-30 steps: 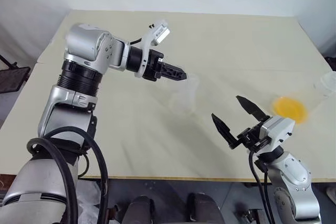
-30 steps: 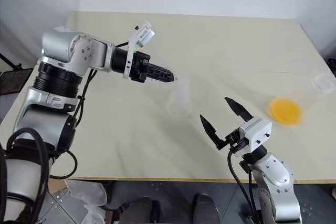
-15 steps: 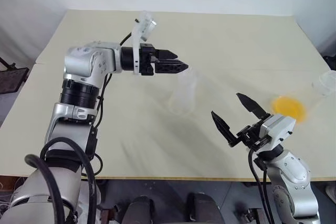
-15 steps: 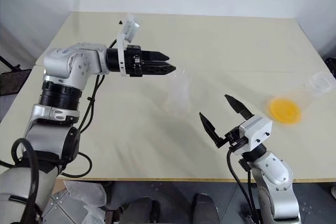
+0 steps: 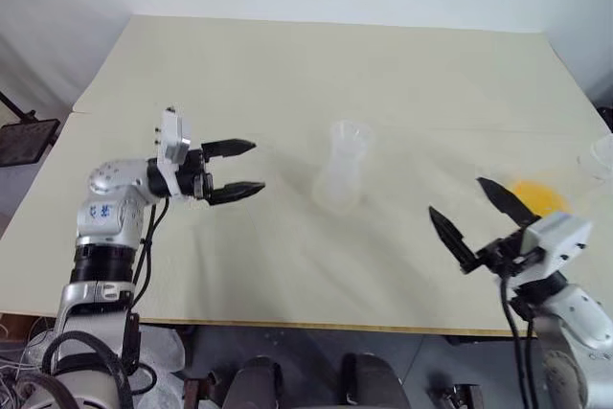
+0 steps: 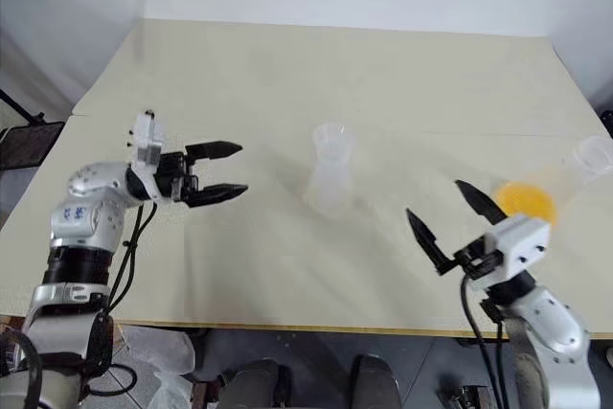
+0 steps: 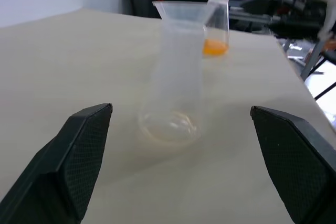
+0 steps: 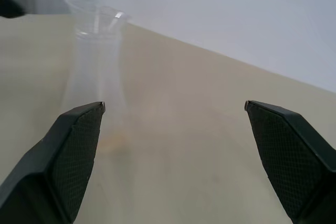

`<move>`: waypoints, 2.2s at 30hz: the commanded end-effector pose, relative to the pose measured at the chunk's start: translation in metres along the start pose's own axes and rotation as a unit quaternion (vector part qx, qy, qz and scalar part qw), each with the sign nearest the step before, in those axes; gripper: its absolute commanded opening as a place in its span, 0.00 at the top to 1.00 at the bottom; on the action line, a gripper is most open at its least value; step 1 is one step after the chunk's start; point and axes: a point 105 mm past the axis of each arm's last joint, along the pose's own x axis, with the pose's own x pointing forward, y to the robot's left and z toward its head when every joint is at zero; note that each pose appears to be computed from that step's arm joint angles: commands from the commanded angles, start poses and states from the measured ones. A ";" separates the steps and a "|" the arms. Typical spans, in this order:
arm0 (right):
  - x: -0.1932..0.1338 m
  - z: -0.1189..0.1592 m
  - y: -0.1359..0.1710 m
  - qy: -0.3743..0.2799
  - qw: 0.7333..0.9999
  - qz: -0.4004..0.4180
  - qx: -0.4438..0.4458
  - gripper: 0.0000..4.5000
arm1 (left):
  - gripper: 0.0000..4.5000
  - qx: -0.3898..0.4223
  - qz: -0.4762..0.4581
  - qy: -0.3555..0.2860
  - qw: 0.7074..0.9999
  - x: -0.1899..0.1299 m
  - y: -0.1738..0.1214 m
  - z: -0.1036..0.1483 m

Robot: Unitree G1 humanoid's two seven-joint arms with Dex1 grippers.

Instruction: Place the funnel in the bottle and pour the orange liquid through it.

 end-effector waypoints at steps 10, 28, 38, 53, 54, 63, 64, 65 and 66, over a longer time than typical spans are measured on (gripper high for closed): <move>-0.092 0.000 -0.076 0.059 0.969 -0.237 -0.040 0.00 | 0.00 0.055 0.025 -0.077 0.995 0.012 -0.027 0.010; -0.049 -0.013 -0.170 0.123 0.927 -0.353 0.008 0.00 | 0.00 0.025 -0.010 -0.076 0.997 0.021 -0.037 0.018; -0.014 -0.014 -0.181 0.095 0.943 -0.313 0.063 0.00 | 0.00 0.028 0.000 -0.084 0.996 0.023 -0.037 0.018; 0.009 -0.009 -0.191 0.059 0.953 -0.289 0.062 0.04 | 0.00 0.031 0.017 -0.084 0.996 0.019 -0.039 0.016; 0.009 -0.009 -0.191 0.056 0.954 -0.289 0.063 0.09 | 0.00 0.031 0.018 -0.084 0.996 0.019 -0.039 0.016; 0.018 -0.011 -0.186 0.056 0.959 -0.268 0.070 0.45 | 0.00 0.033 0.027 -0.085 0.995 0.017 -0.037 0.015; 0.020 -0.008 -0.184 0.050 0.961 -0.263 0.074 0.45 | 0.00 0.034 0.029 -0.086 0.995 0.017 -0.037 0.015; 0.023 -0.005 -0.183 0.046 0.962 -0.258 0.073 0.45 | 0.00 0.034 0.030 -0.086 0.995 0.017 -0.036 0.015; 0.027 0.000 -0.180 0.037 0.965 -0.250 0.073 0.45 | 0.00 0.035 0.031 -0.087 0.995 0.017 -0.036 0.015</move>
